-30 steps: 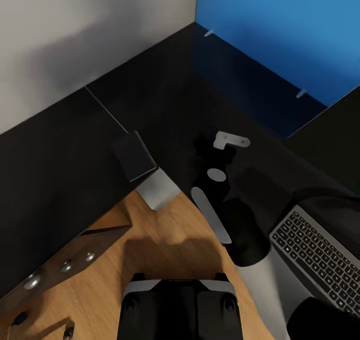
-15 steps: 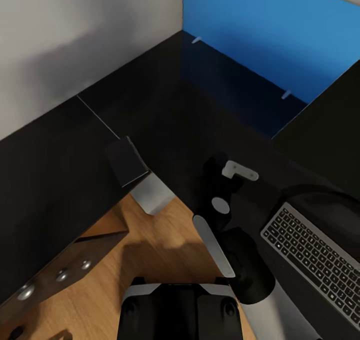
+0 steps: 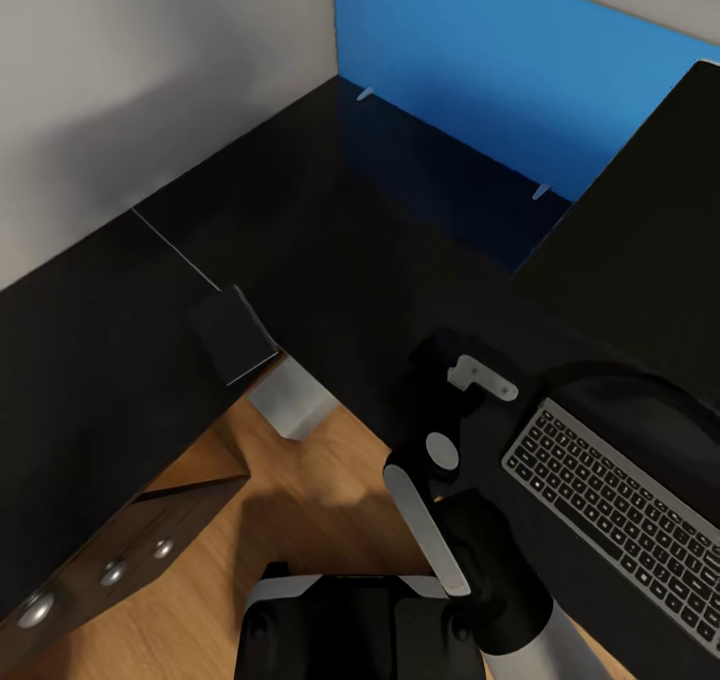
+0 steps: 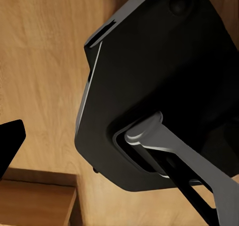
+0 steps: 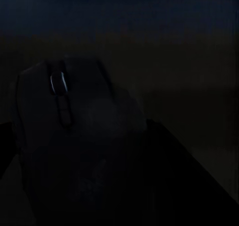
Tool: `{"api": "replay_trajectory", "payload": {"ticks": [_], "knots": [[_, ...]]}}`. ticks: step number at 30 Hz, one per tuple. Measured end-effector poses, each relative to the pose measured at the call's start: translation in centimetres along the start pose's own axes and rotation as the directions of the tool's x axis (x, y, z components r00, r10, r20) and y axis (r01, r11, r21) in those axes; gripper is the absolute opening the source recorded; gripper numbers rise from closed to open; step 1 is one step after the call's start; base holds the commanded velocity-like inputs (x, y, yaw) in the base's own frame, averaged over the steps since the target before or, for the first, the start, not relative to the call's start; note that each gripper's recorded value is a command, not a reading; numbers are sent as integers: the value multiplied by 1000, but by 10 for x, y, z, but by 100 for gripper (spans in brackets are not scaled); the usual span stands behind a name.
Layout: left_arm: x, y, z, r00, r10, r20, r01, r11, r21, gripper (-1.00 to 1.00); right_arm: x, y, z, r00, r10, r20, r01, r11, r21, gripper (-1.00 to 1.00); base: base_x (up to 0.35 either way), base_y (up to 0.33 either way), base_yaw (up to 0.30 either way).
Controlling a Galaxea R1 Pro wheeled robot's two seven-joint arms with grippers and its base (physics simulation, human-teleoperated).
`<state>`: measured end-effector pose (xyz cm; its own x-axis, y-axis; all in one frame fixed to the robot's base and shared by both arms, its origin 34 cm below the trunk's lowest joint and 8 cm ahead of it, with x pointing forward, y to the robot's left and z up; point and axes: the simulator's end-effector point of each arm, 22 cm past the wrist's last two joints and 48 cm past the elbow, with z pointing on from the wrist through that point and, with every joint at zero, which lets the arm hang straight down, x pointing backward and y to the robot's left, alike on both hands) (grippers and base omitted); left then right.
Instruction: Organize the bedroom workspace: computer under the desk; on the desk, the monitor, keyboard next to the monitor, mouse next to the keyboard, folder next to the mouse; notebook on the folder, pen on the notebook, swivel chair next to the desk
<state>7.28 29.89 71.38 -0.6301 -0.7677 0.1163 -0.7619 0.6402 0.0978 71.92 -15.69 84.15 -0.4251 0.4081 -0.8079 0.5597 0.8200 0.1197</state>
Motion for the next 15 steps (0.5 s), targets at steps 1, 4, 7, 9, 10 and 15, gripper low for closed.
{"api": "replay_trajectory", "payload": {"ticks": [1, 4, 7, 9, 10, 15], "knots": [[0, 0, 0, 1000, 0, 1, 0, 1000, 1, 100, 0, 0, 0, 1000, 0, 0, 0, 1000, 1, -100, 0, 0, -107], [0, -1, 0, 1000, 0, 2, 0, 1000, 4, 100, 9, -5, 2, 1000, -11, -11, 12, 1000, 15, -100, 0, 0, -56], [0, -1, 0, 1000, -1, 2, 1, 1000, 6, 100, 18, -9, 4, 1000, -16, -15, 17, 1000, 26, -100, 0, 0, -23], [0, -2, 0, 1000, -1, 2, 1, 1000, 9, 100, 22, -10, 5, 1000, -18, -15, 19, 999, 31, -100, 0, 0, -10], [0, -2, 0, 1000, -1, 2, 1, 1000, 10, 100, 23, -10, 5, 1000, -19, -15, 19, 999, 32, -100, 0, 0, -38], [0, -2, 0, 1000, 0, 1, 0, 1000, 14, 100, 35, -14, 10, 999, -41, -31, 42, 998, 45, -100, 0, 0, -157]]}}
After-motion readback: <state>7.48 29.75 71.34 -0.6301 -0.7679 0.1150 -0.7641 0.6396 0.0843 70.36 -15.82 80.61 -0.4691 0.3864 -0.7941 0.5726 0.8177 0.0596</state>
